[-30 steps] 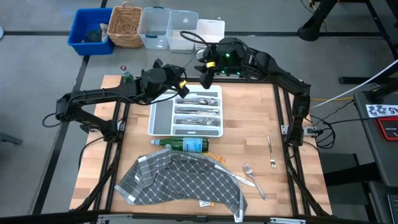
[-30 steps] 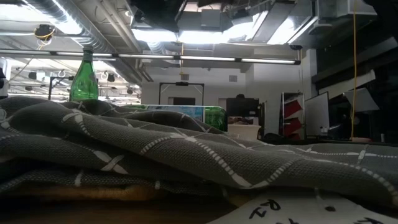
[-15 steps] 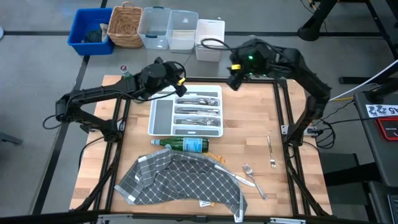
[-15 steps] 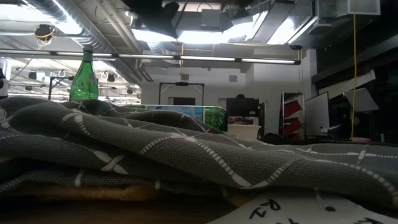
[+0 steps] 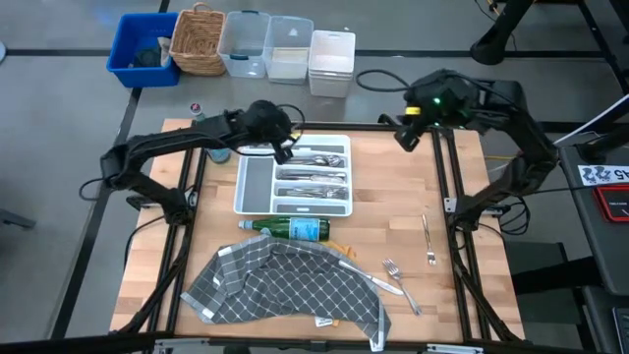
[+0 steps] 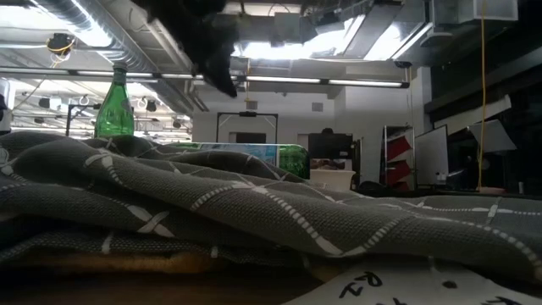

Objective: Sort silverware
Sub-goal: Put the silver spoon into the silverware tray

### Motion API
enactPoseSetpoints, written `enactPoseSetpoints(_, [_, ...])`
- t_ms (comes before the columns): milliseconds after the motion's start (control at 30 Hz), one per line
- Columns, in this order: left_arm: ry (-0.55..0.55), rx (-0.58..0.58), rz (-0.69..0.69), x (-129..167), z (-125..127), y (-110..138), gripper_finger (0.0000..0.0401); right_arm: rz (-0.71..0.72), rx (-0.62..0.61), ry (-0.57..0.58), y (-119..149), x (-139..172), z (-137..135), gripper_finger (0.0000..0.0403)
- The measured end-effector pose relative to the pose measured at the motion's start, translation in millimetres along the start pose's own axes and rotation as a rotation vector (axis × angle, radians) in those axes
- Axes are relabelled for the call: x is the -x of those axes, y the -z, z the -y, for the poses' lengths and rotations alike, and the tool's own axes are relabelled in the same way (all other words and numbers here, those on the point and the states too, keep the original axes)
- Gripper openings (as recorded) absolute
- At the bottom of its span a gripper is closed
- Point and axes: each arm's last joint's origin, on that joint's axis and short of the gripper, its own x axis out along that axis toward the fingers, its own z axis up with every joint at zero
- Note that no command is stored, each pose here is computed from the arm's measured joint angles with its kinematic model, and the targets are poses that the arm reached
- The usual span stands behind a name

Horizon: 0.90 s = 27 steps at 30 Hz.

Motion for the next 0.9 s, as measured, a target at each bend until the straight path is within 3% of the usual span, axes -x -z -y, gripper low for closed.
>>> enactPoseSetpoints(200, [0.088, -0.129, -0.140, -49.4, 12.8, 16.6, 0.0000, -0.102, -0.114, 0.022, 37.4, -6.0, 3.4, 0.0159])
enactPoseSetpoints(433, [0.156, -0.262, -0.261, -90.8, 25.5, 37.5, 0.0000, -0.302, -0.279, 0.002, 95.1, -51.4, -8.3, 0.0159])
enactPoseSetpoints(700, [0.176, -0.338, -0.351, -117.7, 23.6, 56.1, 0.0000, -0.436, -0.306, -0.355, 148.1, -120.5, -46.5, 0.0159])
enactPoseSetpoints(900, [0.184, -0.347, -0.386, -123.3, 21.6, 62.2, 0.0014, -0.530, -0.266, -0.560, 187.7, -146.4, -86.6, 0.0159])
